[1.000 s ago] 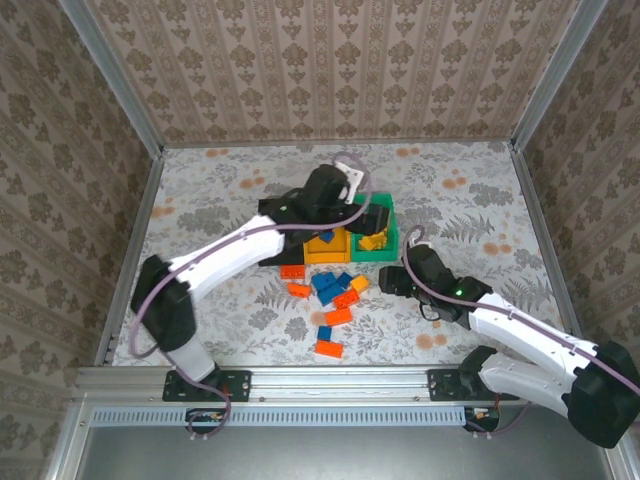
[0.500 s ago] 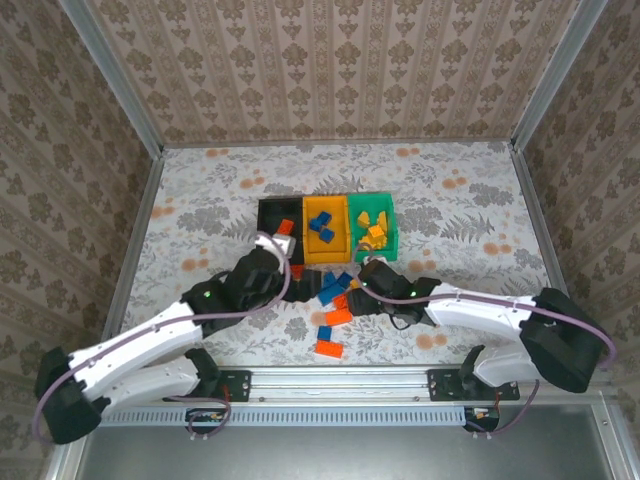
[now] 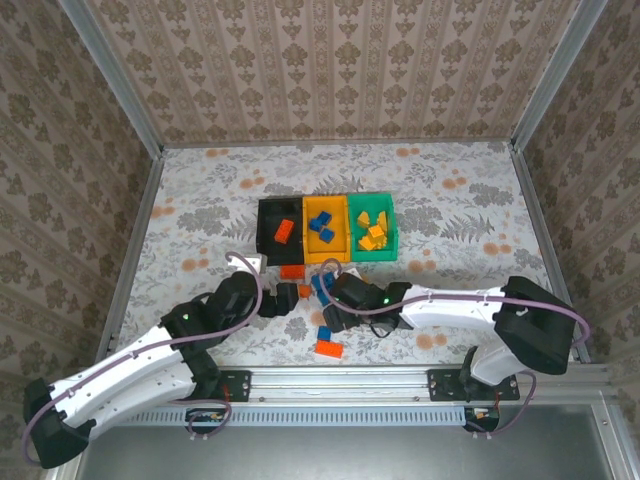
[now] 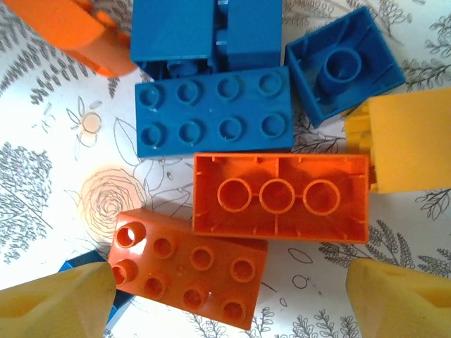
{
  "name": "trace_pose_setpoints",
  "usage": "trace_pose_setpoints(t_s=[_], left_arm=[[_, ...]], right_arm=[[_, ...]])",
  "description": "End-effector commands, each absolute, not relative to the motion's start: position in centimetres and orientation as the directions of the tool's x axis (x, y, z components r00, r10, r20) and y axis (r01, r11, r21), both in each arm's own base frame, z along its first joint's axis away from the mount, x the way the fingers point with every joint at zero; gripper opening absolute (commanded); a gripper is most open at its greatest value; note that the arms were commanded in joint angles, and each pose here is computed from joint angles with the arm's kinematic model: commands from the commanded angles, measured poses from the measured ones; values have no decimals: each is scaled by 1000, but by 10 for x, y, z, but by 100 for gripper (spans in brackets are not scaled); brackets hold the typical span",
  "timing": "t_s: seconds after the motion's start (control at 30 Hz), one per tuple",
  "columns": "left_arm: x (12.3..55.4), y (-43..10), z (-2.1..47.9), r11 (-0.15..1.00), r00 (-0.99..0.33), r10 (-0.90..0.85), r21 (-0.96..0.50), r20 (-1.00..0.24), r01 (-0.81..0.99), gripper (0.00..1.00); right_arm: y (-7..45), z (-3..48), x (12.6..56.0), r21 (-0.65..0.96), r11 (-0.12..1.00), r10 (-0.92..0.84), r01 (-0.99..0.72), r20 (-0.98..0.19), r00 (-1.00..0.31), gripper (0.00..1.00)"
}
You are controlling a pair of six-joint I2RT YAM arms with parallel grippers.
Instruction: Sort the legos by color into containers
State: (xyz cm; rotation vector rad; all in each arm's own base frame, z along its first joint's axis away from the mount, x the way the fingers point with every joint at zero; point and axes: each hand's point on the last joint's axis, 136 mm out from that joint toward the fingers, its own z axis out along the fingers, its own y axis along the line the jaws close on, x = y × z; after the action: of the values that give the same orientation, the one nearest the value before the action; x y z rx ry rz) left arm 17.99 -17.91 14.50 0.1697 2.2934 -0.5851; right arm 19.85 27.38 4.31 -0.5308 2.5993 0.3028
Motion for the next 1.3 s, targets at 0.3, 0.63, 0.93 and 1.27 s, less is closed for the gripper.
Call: trace_pose_setpoints(t_s=[0.3,0.63,0.93,1.27], left_arm=[[179,-168,139,906,-710,-60,-336,-702,256,100],[180,-167,135,906,-712,-67,-341,-699,250,100],[180,-162,130,911,-716,-77,-340,-694,232,100],[181,-159,125,912,-722,-92,-350,-686,216,100]], right_arm=[[200,17,196,-66,975,-220,-212,-422,-879,81],[199,56,204,63,975,-147,-212,-528,-836,87],[219,32,214,35,973,-184,-229,-479,-858,90],[232,43,199,86,946,-239,-313,-466,-852,90]])
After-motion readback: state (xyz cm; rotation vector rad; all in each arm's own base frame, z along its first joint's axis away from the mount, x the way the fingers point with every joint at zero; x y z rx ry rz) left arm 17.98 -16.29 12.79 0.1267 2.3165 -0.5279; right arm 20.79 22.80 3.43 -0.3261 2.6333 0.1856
